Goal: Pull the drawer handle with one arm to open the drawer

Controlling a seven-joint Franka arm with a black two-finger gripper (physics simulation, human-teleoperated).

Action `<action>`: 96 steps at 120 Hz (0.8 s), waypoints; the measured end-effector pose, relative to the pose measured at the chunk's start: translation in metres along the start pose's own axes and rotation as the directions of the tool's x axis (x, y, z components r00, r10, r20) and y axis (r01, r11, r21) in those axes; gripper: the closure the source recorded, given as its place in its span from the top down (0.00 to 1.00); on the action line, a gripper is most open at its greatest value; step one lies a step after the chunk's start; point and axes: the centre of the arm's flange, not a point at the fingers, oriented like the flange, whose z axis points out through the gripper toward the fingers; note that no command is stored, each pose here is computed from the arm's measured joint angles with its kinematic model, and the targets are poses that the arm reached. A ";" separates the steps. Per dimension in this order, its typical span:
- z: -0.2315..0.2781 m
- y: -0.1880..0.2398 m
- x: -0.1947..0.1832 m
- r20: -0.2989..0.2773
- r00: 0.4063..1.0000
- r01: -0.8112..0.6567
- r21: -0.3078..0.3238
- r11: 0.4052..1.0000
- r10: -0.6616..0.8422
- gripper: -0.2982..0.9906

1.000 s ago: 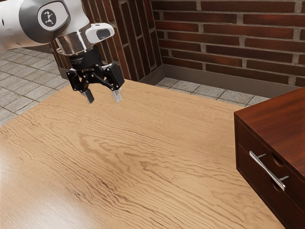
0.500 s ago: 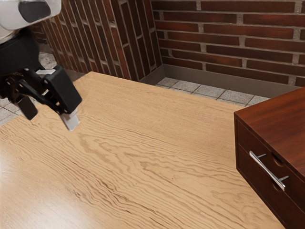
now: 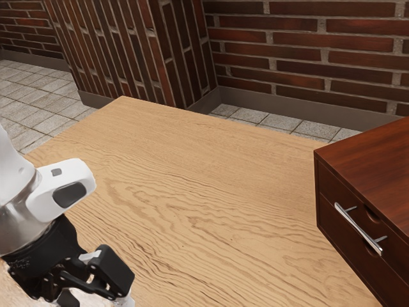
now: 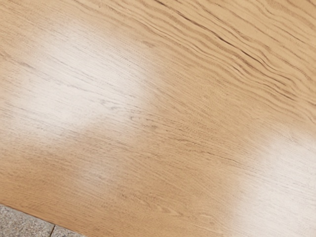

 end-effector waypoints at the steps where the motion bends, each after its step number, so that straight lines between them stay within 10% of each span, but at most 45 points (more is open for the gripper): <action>1: 0.001 0.001 0.002 -0.004 1.000 0.003 -0.010 1.000 -0.003 0.76; 31: 0.058 0.050 0.112 -0.062 0.990 0.111 -0.183 0.977 -0.124 0.77; 66: 0.051 0.071 0.134 -0.218 0.949 0.161 -0.286 0.944 -0.228 0.76; 96: 0.056 0.088 0.149 -0.160 0.915 0.290 -0.374 0.881 -0.370 0.76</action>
